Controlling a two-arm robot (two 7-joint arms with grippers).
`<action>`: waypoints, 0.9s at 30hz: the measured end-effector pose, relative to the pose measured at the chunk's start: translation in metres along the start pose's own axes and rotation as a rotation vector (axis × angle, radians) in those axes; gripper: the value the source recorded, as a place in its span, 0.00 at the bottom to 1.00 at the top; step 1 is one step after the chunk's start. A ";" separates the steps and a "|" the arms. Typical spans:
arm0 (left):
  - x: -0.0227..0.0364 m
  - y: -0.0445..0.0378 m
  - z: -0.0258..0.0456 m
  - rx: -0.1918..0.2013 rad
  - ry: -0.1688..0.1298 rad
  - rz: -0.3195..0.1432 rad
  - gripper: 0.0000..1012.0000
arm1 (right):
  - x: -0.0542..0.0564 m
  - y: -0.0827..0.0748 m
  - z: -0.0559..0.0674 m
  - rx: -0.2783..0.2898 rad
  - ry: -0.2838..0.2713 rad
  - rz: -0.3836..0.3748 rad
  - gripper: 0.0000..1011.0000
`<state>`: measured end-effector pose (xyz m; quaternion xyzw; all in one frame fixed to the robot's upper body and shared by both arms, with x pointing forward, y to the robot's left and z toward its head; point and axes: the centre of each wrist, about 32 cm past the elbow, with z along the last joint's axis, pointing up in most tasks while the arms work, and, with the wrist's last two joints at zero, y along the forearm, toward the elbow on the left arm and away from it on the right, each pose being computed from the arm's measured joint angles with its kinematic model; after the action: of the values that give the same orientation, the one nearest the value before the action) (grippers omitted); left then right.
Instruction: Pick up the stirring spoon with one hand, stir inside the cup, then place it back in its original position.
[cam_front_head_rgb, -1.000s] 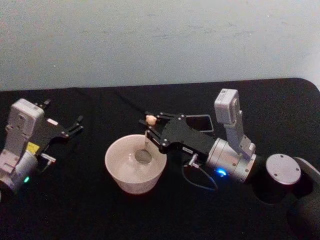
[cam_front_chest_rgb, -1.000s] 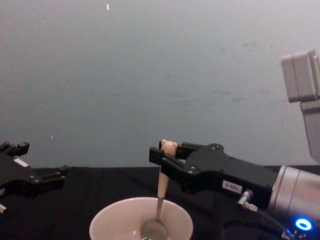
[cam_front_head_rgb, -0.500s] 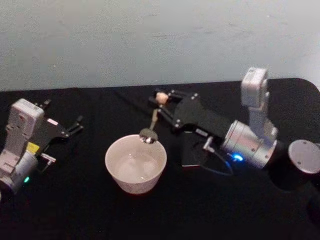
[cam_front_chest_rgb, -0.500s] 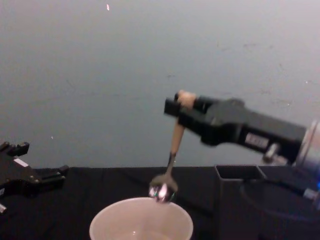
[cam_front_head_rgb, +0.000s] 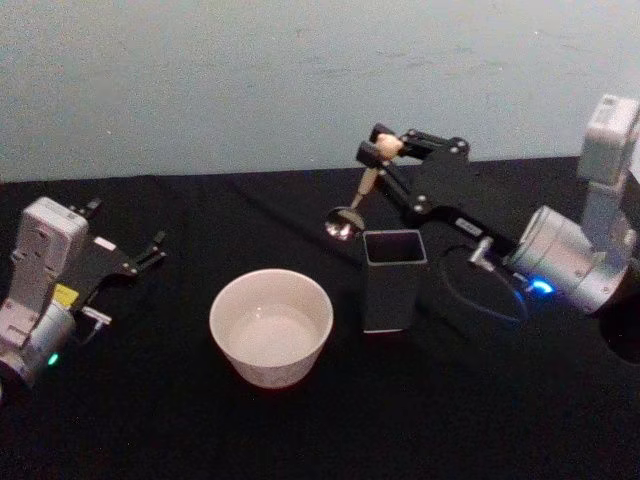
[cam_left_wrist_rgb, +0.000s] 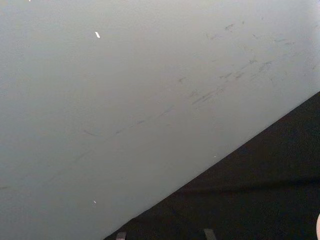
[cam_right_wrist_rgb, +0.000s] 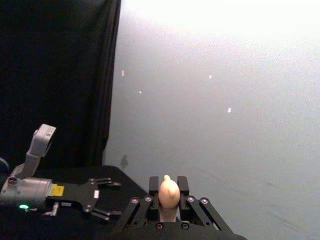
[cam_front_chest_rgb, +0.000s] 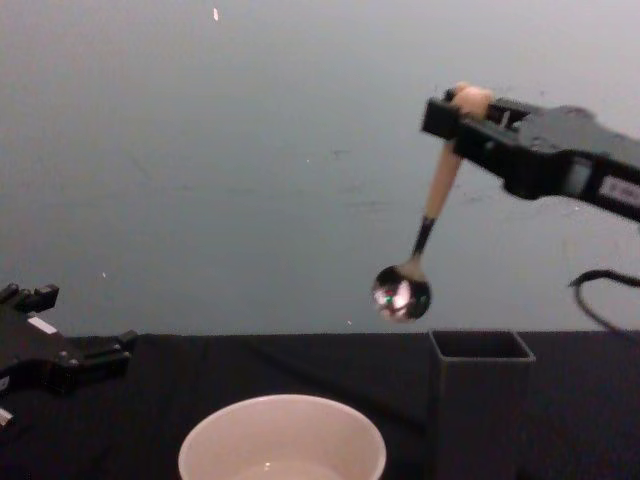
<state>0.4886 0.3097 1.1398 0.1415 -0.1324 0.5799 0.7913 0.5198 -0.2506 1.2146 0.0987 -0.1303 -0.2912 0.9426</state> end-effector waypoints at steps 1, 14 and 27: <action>0.0000 0.0000 0.0000 0.000 0.000 0.000 0.99 | 0.001 -0.001 0.001 0.001 -0.002 -0.002 0.21; 0.0000 0.0000 0.0000 0.000 0.000 0.000 0.99 | 0.011 -0.029 0.009 -0.023 -0.040 -0.042 0.21; 0.0000 0.0000 0.0000 0.000 0.000 0.000 0.99 | 0.009 -0.036 -0.007 -0.103 -0.011 -0.069 0.21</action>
<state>0.4886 0.3097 1.1398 0.1415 -0.1324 0.5799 0.7913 0.5107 -0.2842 1.2003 0.0530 -0.1170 -0.3304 0.9351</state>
